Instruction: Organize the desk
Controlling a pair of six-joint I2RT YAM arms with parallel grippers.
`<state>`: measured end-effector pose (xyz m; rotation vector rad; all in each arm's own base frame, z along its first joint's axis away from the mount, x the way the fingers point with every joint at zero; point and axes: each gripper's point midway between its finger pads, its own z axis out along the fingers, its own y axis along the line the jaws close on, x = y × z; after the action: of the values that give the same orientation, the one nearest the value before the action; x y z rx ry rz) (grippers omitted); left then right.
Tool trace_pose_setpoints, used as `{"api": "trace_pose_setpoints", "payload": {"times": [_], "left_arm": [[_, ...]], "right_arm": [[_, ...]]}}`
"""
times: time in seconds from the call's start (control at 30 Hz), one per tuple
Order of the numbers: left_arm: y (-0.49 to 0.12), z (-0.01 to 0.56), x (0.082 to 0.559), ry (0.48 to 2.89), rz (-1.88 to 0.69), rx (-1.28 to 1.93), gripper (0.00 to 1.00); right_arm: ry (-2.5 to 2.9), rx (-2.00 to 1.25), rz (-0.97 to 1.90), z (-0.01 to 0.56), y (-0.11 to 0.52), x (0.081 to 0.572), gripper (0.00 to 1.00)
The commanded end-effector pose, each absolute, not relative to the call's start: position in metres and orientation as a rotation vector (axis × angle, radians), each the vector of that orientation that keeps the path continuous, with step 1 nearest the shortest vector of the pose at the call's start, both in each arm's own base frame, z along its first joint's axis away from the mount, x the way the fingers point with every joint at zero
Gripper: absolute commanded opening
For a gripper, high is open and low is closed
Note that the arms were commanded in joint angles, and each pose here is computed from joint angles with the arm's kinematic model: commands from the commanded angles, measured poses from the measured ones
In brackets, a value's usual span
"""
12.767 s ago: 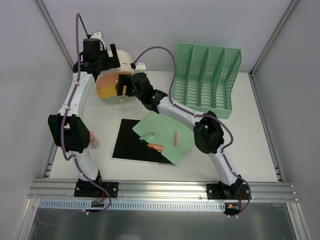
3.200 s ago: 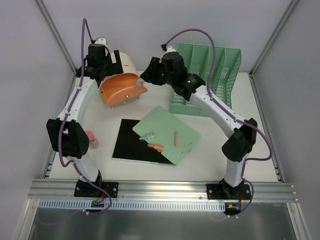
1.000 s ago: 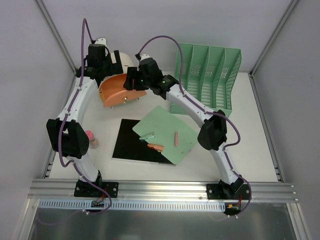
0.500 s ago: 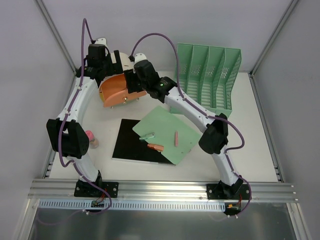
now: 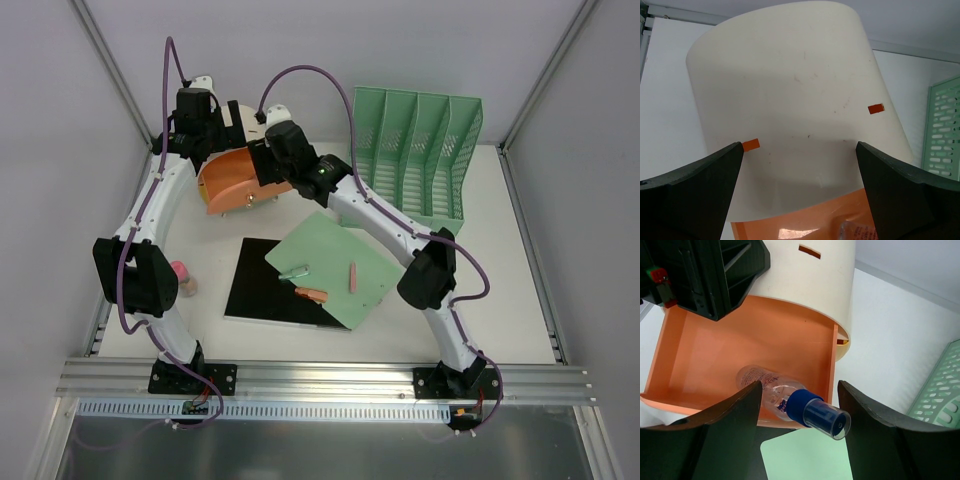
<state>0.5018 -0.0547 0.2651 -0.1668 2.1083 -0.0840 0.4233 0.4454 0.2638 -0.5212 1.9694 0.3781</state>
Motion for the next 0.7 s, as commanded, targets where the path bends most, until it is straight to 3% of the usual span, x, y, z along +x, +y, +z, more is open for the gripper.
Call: {"api": "trace_pose_setpoints", "payload": {"times": [0.0,0.67], "left_arm": [[-0.055,0.268,0.49,2.126,-0.061,-0.135,0.99],[-0.056,0.264,0.49,2.134,-0.062,-0.131,0.99]], "right_arm": [[1.893,-0.503,0.385,0.309,0.438,0.418,0.66],[1.916,-0.631,0.916,0.281,0.525,0.378,0.7]]}}
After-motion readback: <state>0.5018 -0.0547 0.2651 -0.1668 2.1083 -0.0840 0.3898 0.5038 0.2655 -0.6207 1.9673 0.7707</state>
